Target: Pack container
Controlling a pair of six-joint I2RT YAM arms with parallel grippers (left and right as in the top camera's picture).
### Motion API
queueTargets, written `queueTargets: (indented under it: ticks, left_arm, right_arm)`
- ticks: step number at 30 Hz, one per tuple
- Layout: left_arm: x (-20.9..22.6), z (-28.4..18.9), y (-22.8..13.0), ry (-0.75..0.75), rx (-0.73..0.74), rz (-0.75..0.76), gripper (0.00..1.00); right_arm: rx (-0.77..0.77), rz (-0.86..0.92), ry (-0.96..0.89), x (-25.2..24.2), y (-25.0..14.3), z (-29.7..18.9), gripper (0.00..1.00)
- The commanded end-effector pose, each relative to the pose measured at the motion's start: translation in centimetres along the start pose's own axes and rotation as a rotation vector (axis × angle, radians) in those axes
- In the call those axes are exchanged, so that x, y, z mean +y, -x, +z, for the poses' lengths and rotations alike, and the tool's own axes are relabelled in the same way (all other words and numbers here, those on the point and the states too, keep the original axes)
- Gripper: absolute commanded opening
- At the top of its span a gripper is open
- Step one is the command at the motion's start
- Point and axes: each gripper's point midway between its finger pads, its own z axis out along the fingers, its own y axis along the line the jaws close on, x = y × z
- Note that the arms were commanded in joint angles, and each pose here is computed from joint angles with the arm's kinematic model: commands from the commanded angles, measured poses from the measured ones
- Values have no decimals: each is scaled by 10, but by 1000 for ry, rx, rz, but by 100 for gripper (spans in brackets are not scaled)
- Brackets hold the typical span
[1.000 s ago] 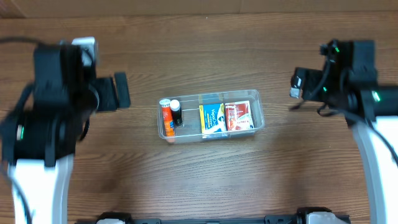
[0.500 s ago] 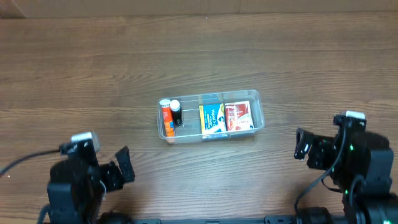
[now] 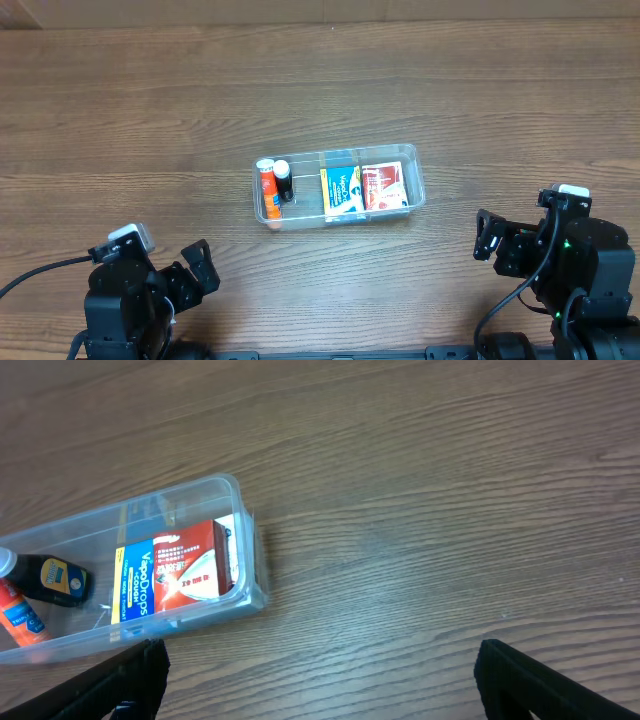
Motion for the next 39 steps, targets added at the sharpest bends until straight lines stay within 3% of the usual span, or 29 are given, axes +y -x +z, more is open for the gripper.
queueTargets:
  ticks: [1,14,30,36,39]
  left_arm:
    - [0,0,-2,-5,2,-30,100]
    - [0,0,-2,-5,2,-31,100]
    - [0,0,-2,-5,2,-31,100]
    - [0,0,-2,-5,2,-31,100]
    - [0,0,-2,-5,2,-31,100]
  right_arm:
    - [-5,1,3,1,0,0,100]
    - [-58,-8,8,0,3,-5,100]
    - [-708,-84,285,29,13,42,100]
    - [-843,-169,280,28,7,49,100]
    - [-839,-217,268,27,-3,56,100]
